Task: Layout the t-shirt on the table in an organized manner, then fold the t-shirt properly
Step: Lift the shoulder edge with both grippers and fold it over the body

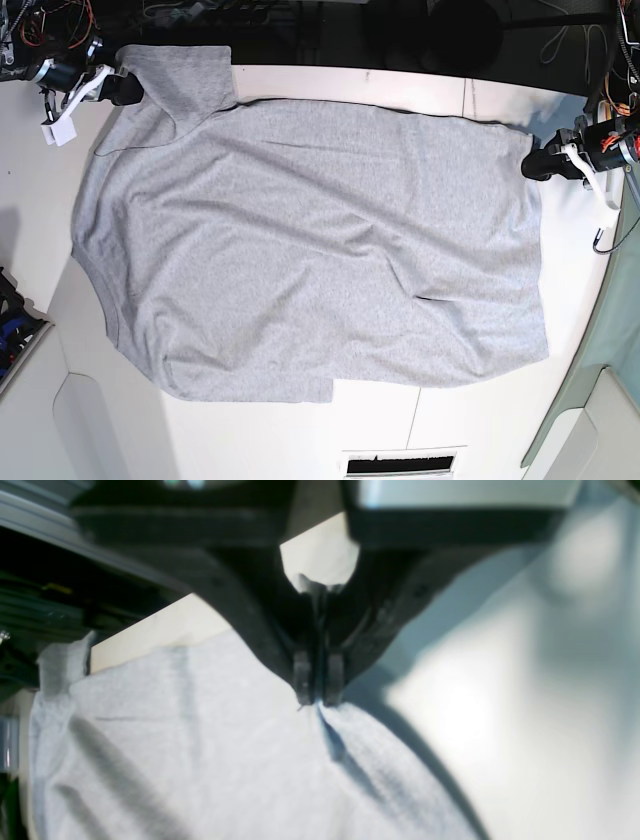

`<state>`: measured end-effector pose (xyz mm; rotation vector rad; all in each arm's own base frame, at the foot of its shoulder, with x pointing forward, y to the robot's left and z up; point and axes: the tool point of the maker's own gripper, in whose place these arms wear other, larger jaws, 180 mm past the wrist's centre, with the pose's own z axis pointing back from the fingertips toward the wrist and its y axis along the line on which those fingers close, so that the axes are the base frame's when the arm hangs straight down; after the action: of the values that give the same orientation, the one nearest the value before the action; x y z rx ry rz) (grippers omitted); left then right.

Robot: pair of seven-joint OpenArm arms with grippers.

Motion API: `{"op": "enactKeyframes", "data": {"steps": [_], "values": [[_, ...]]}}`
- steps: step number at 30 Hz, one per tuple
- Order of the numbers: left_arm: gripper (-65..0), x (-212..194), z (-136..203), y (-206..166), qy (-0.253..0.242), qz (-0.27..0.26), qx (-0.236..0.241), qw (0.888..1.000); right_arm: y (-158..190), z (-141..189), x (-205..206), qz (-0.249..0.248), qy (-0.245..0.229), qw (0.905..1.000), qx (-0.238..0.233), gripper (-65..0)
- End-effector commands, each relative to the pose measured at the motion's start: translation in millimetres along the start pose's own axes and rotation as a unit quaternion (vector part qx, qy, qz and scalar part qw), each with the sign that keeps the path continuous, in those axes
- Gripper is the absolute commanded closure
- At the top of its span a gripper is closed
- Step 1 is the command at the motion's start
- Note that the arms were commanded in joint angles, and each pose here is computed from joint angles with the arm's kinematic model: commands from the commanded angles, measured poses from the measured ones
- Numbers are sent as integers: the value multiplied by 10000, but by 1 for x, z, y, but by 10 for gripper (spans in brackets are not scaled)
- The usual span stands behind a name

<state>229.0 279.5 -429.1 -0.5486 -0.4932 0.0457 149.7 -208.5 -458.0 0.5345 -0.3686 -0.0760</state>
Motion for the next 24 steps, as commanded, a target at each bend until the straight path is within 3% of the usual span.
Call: {"op": "enactKeyframes", "data": {"steps": [1,8,14,21,24], "values": [[0,19,11,-2,-191,-205,-18,9996,-1,11,12,127,-187,9997,-35,0],[0,33,25,-5,-237,-541,43,9982,-4,54,44,465,-852,9943,-431,0],[0,37,39,-1,-544,-305,17,9981,-20,91,75,439,-1481,9853,-733,0],[0,34,36,2,-648,-256,88,9975,-10,88,116,709,-1921,9767,-650,0],[0,37,31,9,-820,-413,364,9951,-5,77,141,895,-2101,9714,-647,0]]}}
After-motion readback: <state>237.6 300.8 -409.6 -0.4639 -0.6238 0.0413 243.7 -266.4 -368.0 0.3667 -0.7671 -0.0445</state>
